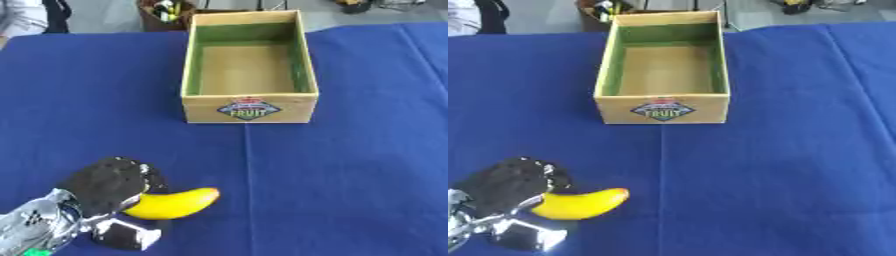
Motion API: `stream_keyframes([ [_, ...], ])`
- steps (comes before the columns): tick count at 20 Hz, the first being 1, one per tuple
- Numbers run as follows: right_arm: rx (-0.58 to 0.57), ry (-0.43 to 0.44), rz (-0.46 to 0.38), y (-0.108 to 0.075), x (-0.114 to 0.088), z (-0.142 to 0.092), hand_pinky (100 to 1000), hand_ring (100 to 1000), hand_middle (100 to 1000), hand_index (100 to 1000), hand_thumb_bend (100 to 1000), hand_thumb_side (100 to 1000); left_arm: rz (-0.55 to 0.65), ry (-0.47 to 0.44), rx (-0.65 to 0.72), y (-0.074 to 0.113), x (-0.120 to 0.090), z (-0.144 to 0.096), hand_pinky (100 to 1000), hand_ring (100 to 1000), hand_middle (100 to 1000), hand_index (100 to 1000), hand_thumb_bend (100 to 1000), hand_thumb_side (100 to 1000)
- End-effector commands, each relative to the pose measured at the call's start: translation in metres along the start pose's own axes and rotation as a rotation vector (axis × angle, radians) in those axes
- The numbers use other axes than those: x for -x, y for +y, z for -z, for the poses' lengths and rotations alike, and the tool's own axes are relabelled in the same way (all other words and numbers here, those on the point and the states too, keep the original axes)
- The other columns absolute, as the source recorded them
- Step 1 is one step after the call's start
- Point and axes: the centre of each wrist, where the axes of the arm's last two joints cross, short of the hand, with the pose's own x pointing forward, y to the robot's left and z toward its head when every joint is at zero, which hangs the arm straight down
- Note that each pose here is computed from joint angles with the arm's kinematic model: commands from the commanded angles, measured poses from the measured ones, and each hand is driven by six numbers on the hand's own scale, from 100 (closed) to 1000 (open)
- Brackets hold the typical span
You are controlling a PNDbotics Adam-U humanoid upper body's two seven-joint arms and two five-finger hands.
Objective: Pick up objects on the table and place them in the box.
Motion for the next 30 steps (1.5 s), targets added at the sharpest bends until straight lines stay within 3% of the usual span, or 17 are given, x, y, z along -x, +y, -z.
stream_keyframes([
  [1, 0.003, -0.018, 0.010, -0.0009, -0.0036, 0.0047, 703, 624, 537, 724, 100, 851, 0.022, 0.016, -0.011, 0.0057, 0.0030, -0.0027, 481, 536, 541, 748, 334, 603],
  [9, 0.002, -0.014, 0.012, -0.0005, -0.0036, 0.0041, 703, 624, 537, 724, 100, 850, 0.035, 0.032, -0.022, 0.0051, 0.0022, -0.0024, 476, 532, 536, 743, 307, 602],
  [11, 0.003, -0.012, 0.013, -0.0001, -0.0037, 0.0040, 704, 624, 537, 725, 100, 847, 0.032, 0.042, -0.024, 0.0050, 0.0028, -0.0026, 431, 505, 505, 717, 252, 603],
  [16, 0.003, -0.006, 0.015, 0.0003, -0.0037, 0.0036, 704, 624, 536, 724, 100, 844, 0.018, 0.048, -0.046, 0.0064, 0.0035, -0.0024, 409, 492, 492, 704, 209, 602],
  [17, 0.003, -0.005, 0.015, 0.0003, -0.0037, 0.0036, 704, 624, 536, 724, 100, 843, 0.016, 0.048, -0.050, 0.0066, 0.0036, -0.0025, 394, 483, 482, 691, 155, 600],
  [20, 0.003, -0.003, 0.014, 0.0001, -0.0037, 0.0037, 704, 624, 536, 724, 100, 841, 0.012, 0.052, -0.062, 0.0071, 0.0044, -0.0027, 378, 473, 471, 678, 123, 596],
  [30, 0.004, 0.002, 0.014, 0.0000, -0.0037, 0.0039, 705, 624, 536, 719, 100, 838, 0.011, 0.051, -0.090, 0.0098, 0.0061, -0.0026, 323, 437, 430, 627, 100, 566],
])
